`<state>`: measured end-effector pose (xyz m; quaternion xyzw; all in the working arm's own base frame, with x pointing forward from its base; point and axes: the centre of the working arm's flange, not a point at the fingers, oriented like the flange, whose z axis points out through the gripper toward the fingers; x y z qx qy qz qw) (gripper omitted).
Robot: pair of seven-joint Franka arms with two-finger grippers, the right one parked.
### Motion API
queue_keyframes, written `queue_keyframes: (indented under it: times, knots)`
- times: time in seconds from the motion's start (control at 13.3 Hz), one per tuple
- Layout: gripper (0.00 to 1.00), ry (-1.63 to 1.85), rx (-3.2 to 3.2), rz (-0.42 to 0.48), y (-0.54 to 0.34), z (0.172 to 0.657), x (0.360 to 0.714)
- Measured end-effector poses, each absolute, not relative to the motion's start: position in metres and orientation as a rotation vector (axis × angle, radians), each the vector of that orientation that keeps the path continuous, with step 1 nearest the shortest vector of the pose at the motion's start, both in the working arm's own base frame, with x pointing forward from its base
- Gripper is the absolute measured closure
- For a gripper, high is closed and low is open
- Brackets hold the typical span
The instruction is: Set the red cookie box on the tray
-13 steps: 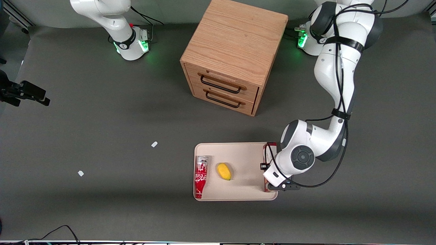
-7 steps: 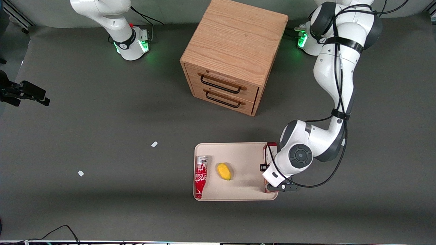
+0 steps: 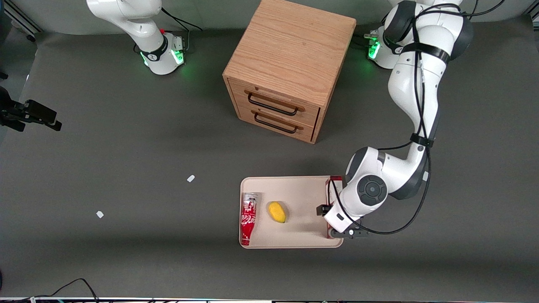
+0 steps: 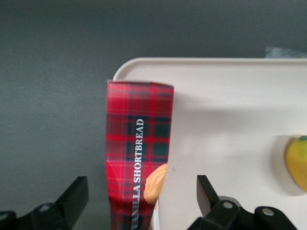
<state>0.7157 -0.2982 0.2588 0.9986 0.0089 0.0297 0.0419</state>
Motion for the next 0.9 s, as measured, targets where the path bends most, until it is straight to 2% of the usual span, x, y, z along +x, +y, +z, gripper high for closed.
queue_keyframes:
  times: [0.23,0.45,0.6,0.75,0.9]
  knots:
    - [0.00,0.091,3.006,0.154,-0.283,0.324,0.721]
    - [0.00,0.202,2.956,0.146,-0.239,0.394,0.714]
    - [0.00,0.257,2.989,0.081,-0.190,0.432,0.696]
    - [0.00,0.231,3.044,-0.045,-0.132,0.471,0.671]
    - [0.00,0.171,3.096,-0.123,-0.074,0.510,0.647]
